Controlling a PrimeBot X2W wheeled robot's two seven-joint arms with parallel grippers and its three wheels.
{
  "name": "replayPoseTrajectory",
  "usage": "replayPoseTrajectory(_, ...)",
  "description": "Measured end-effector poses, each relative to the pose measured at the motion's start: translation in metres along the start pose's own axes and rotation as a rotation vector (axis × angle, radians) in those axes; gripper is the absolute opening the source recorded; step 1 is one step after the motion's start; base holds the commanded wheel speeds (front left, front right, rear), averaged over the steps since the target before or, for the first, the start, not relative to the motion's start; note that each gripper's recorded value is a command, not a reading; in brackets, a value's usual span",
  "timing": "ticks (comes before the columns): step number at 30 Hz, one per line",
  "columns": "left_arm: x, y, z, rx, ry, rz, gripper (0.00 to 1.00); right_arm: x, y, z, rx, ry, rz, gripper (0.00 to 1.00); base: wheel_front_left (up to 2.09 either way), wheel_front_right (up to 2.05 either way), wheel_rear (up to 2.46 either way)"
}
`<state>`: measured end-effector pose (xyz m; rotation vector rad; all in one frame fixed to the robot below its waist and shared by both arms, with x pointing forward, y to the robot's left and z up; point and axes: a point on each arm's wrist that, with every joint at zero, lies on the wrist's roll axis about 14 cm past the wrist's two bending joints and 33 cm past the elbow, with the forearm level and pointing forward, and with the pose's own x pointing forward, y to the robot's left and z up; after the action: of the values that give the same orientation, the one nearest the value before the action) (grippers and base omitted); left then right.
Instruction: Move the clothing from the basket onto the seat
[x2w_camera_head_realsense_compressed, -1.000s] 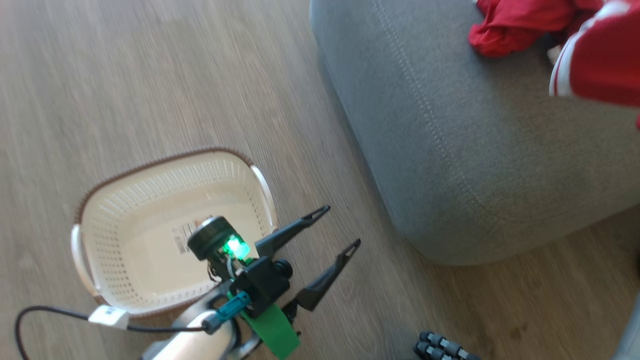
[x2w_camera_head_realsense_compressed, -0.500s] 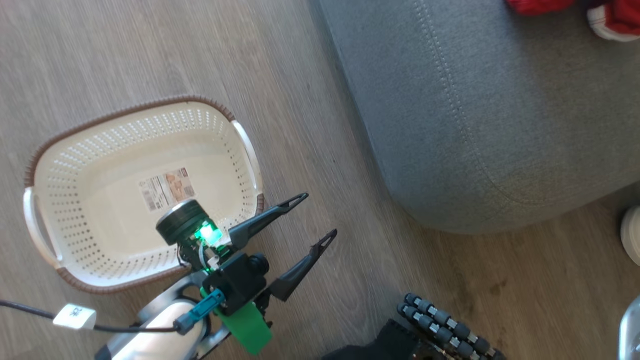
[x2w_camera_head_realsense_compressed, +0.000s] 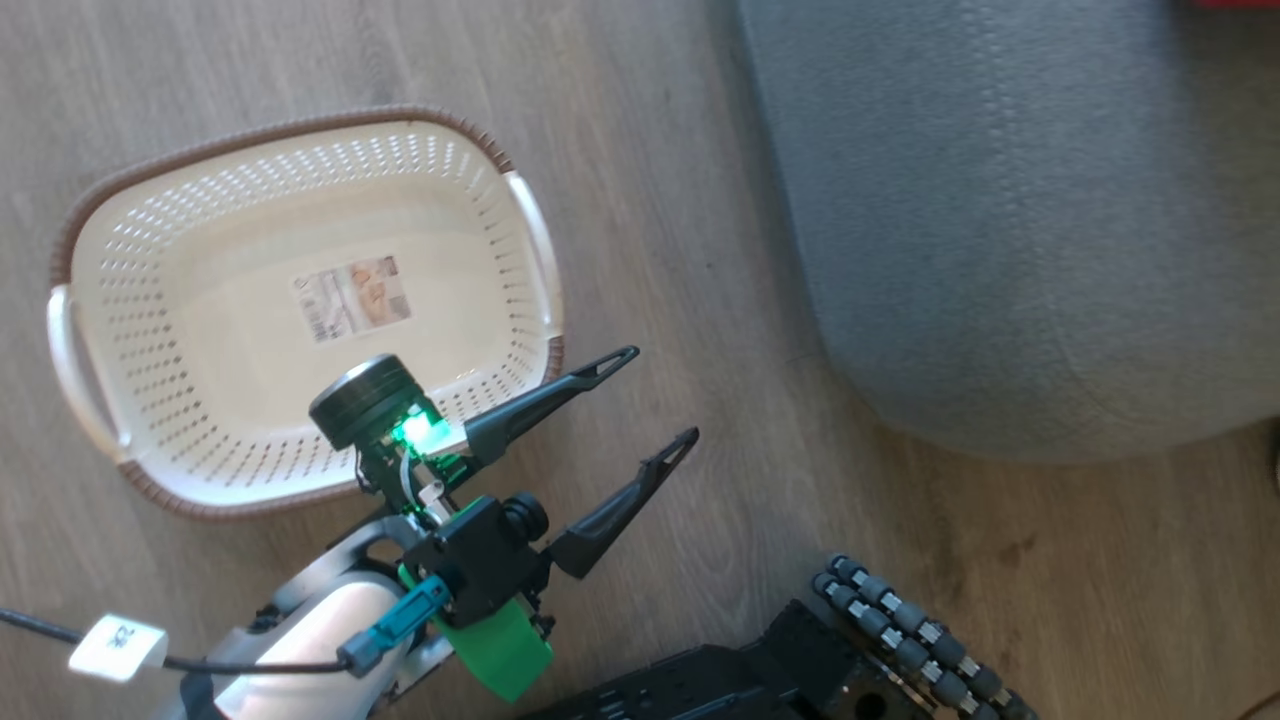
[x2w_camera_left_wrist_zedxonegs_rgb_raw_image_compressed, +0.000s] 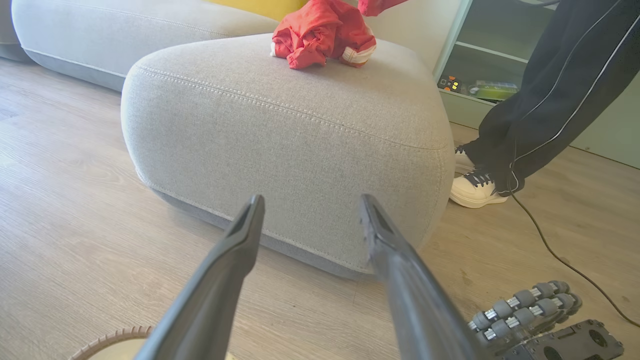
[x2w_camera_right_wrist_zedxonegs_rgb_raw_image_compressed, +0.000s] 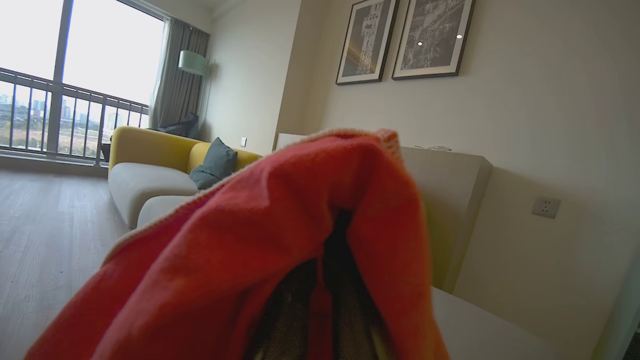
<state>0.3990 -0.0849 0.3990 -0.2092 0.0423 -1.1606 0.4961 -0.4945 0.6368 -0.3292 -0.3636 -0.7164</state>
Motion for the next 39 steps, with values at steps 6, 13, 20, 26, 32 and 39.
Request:
replayPoseTrajectory(6, -0.012, 0.01, -0.008, -0.011, 0.026, 0.048, 1.0, -0.006, 0.023, -0.072, -0.003, 0.206, 0.005, 0.0, 0.0, 0.0, 0.0)
replayPoseTrajectory(13, -0.019, 0.025, -0.012, 0.001, 0.036, 0.087, 1.0, -0.039, 0.066, -0.15, -0.006, 0.455, 0.078, 0.0, 0.0, 0.0, 0.0)
replayPoseTrajectory(20, -0.015, 0.024, -0.002, 0.011, 0.015, 0.092, 1.0, -0.067, 0.078, -0.182, -0.06, 0.591, 0.137, 0.0, 0.0, 0.0, 0.0)
replayPoseTrajectory(26, -0.011, 0.019, 0.007, 0.017, -0.003, 0.086, 1.0, -0.078, 0.072, -0.186, -0.056, 0.619, 0.129, 0.35, 0.0, 0.0, 0.0)
replayPoseTrajectory(32, -0.006, 0.013, 0.02, 0.035, -0.026, 0.08, 1.0, -0.079, 0.07, -0.175, -0.072, 0.606, 0.148, 1.0, 0.0, 0.0, 0.0)
replayPoseTrajectory(39, 0.003, -0.001, 0.052, 0.065, -0.078, 0.079, 1.0, -0.095, 0.069, -0.163, -0.132, 0.634, 0.243, 1.0, 0.0, 0.0, 0.0)
